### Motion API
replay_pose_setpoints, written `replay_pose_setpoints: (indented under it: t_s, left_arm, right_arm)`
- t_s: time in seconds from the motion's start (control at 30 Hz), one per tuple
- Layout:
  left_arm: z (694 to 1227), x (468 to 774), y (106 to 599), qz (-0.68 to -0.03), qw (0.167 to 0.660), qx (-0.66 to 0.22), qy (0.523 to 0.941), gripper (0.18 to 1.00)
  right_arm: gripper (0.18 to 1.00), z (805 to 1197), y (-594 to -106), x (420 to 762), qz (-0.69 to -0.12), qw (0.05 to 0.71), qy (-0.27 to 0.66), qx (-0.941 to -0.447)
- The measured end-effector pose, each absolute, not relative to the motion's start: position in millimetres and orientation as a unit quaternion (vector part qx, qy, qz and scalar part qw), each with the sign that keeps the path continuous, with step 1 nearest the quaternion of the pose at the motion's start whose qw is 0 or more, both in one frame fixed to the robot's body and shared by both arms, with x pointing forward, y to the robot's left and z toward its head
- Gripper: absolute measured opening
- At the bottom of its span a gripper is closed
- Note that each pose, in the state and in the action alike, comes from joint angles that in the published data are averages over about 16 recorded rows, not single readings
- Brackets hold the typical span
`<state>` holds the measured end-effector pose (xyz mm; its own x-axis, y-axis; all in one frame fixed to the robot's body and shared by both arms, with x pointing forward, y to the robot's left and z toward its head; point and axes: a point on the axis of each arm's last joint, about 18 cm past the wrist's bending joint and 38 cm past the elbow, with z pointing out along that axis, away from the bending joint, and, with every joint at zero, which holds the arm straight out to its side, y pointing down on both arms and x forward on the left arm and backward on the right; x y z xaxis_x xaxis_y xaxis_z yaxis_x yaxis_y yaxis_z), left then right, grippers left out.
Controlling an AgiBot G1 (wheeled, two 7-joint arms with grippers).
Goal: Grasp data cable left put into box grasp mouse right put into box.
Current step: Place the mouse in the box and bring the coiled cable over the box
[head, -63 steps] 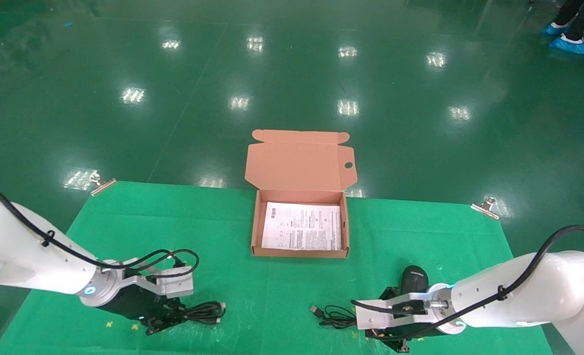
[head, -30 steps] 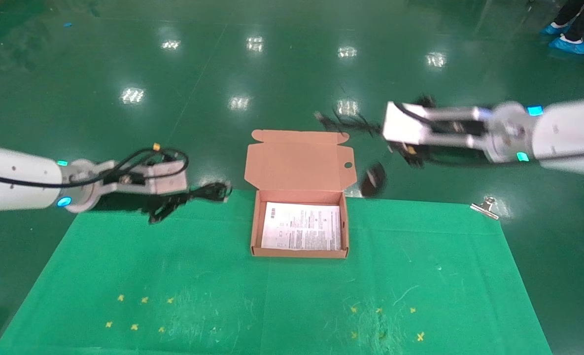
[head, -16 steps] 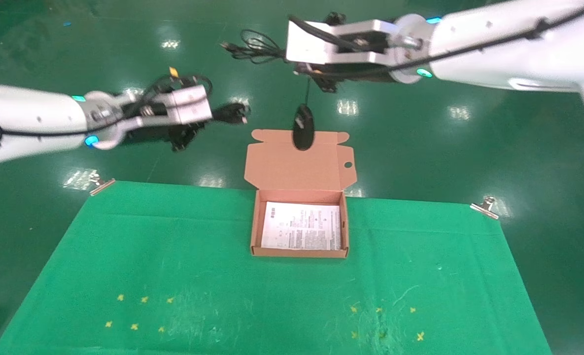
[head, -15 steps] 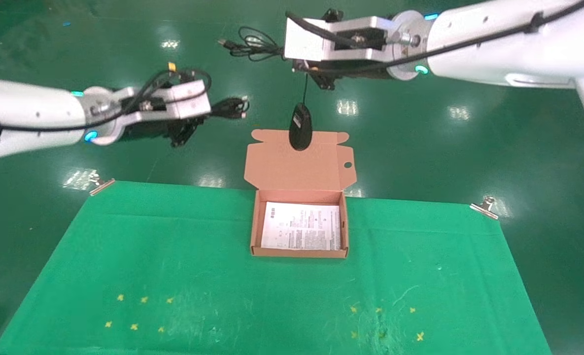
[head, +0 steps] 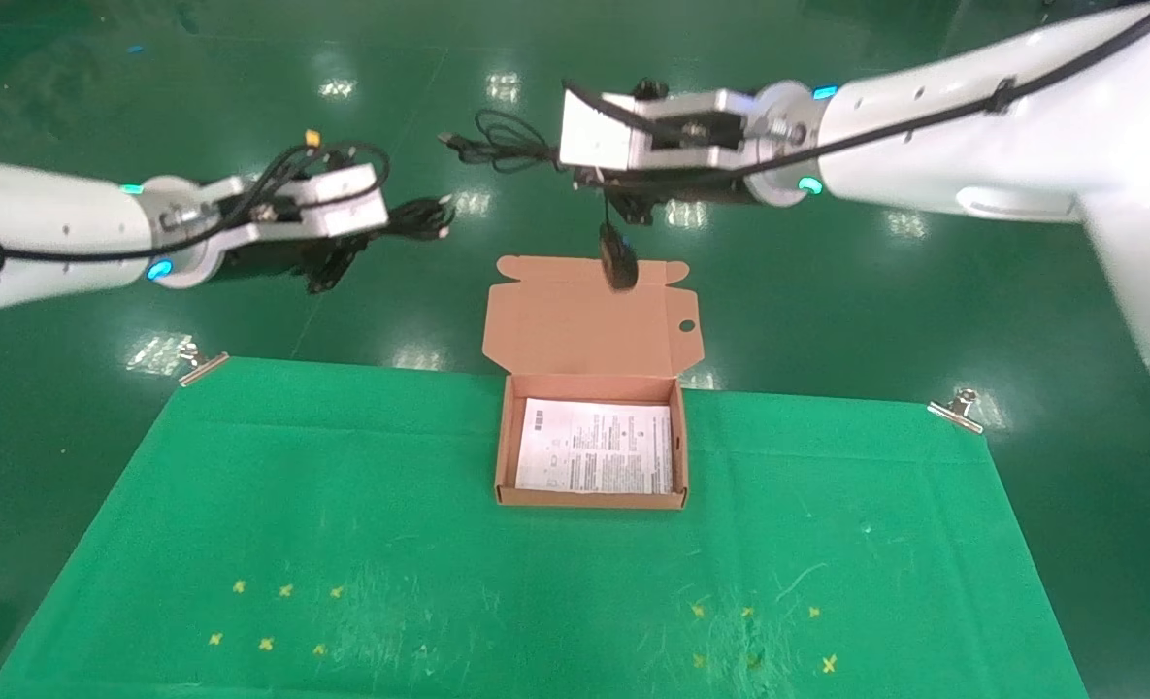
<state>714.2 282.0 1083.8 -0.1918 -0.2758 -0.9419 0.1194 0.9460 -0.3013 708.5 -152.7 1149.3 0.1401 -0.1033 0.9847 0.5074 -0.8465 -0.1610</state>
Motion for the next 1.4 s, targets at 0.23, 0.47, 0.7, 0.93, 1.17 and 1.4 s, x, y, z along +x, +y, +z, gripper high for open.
replay_pose_setpoints:
  t_s: [0.23, 0.47, 0.7, 0.93, 1.17, 1.4]
  left_arm:
    - [1064, 721, 301, -0.131, 0.619, -0.088, 0.770, 0.266]
    - [1055, 723, 309, -0.120, 0.612, -0.108, 0.774, 0.265]
    - [1054, 722, 308, -0.118, 0.612, -0.112, 0.774, 0.265]
    - [1054, 721, 308, -0.118, 0.613, -0.112, 0.773, 0.265]
    - [1054, 721, 308, -0.118, 0.613, -0.113, 0.773, 0.265]
    - [1053, 721, 307, -0.118, 0.613, -0.111, 0.773, 0.265]
  right_arm:
    - [0.204, 1100, -147, 727, -0.604, 0.242, -0.130, -0.749]
    - [0.204, 1049, -133, 737, -0.564, 0.262, -0.122, -0.774]
    - [0.204, 1011, -124, 743, -0.534, 0.294, -0.095, -0.787]
    - [0.204, 979, -131, 753, -0.509, 0.320, -0.038, -0.798]
    - [0.204, 952, -145, 762, -0.488, 0.323, 0.014, -0.811]
    - [0.207, 937, -155, 764, -0.478, 0.317, 0.036, -0.818]
